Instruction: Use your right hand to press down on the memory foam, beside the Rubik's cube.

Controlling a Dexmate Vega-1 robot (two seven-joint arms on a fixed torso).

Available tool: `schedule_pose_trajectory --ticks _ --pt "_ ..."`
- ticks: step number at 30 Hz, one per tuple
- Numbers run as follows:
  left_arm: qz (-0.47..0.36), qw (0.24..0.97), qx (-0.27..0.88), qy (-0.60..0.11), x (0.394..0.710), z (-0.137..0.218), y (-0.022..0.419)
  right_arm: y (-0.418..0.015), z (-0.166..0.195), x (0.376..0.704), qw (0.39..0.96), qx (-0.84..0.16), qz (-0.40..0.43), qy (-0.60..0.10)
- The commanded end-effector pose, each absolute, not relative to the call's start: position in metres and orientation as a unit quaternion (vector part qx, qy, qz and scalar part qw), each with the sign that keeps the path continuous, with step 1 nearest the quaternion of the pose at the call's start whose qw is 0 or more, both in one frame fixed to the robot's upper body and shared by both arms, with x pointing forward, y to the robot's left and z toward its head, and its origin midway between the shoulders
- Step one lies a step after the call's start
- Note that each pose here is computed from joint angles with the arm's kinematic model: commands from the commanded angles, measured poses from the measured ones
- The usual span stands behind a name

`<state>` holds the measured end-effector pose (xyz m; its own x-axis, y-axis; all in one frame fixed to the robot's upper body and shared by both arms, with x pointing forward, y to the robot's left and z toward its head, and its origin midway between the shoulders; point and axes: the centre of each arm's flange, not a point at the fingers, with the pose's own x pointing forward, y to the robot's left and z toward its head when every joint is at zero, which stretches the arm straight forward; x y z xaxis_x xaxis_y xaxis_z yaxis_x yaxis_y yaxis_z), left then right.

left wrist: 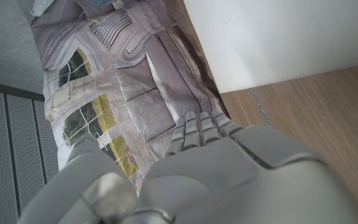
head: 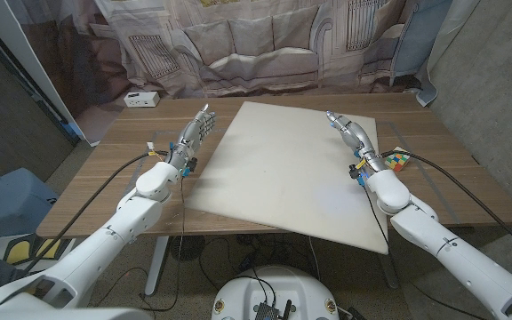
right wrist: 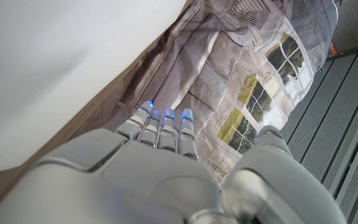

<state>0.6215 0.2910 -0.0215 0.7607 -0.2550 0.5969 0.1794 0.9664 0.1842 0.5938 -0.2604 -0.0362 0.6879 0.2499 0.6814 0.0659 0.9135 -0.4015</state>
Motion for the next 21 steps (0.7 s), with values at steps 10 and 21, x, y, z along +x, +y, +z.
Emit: schedule_pose_trajectory --ticks 10,21 --pt "-0.104 0.94 0.056 -0.32 0.615 -0.0291 0.2961 -0.2501 -0.031 0.5949 0.861 -0.321 0.022 -0.394" --pt "-0.105 0.939 0.06 -0.323 0.615 -0.027 0.2958 -0.2472 -0.0305 0.5944 0.837 -0.377 -0.001 -0.397"
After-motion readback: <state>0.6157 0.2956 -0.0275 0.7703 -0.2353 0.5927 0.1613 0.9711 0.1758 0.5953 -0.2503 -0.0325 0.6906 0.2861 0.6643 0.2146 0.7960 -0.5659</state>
